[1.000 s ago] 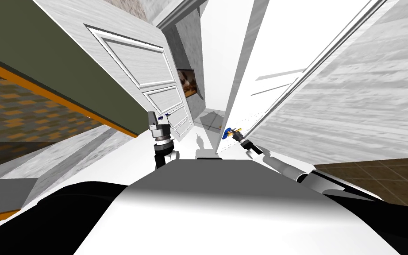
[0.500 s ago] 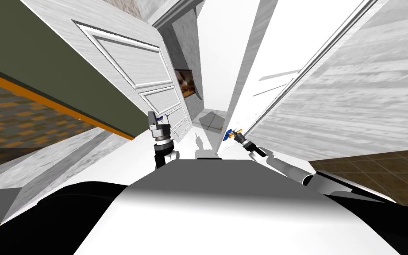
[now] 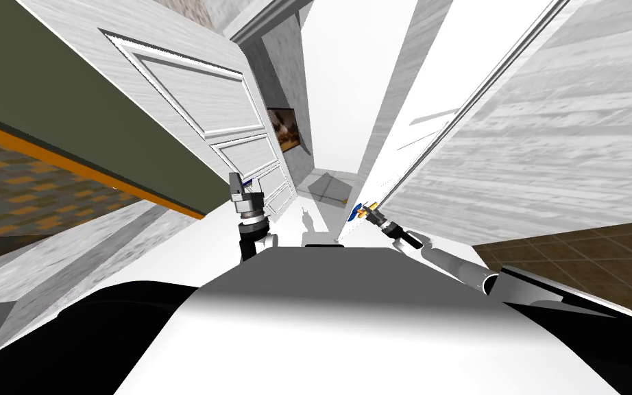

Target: Pull the door open

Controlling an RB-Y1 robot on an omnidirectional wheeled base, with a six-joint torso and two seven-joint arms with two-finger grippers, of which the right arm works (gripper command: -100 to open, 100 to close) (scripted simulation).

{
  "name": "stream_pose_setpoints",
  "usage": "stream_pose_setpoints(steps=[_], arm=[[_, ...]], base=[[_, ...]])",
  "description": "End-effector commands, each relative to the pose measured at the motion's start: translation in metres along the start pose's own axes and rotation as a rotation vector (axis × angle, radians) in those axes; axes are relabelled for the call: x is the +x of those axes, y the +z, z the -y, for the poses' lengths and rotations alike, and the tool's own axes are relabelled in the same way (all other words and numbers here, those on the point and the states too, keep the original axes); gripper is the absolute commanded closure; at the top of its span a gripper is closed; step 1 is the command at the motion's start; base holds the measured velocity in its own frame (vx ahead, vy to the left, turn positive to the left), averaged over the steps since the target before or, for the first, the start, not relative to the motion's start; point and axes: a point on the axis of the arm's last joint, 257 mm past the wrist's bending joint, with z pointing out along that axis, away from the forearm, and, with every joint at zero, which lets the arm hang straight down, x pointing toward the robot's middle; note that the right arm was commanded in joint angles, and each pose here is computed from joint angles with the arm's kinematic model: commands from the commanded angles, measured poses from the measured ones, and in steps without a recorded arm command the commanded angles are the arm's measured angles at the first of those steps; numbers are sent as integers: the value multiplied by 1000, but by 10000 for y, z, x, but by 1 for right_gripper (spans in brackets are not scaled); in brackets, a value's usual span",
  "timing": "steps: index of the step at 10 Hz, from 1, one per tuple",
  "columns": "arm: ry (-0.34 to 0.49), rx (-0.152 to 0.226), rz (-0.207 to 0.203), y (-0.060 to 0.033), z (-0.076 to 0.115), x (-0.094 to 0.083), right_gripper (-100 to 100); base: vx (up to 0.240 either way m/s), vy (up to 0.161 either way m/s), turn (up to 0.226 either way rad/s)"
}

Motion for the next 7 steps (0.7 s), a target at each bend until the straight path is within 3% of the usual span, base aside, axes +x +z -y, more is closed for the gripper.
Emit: stream_pose_setpoints(steps=[1,2,3,7], arm=[[-1,2,-30,-142,-4,36,100],[1,8,-46,-220,7,51,100],[1,1,-50,-221,-12,60,100],[10,5,-115,-490,-31,139,100]], base=[[-8,-39,-40],[-8,-57,-25],[-6,-41,-13],[-30,-43,32]])
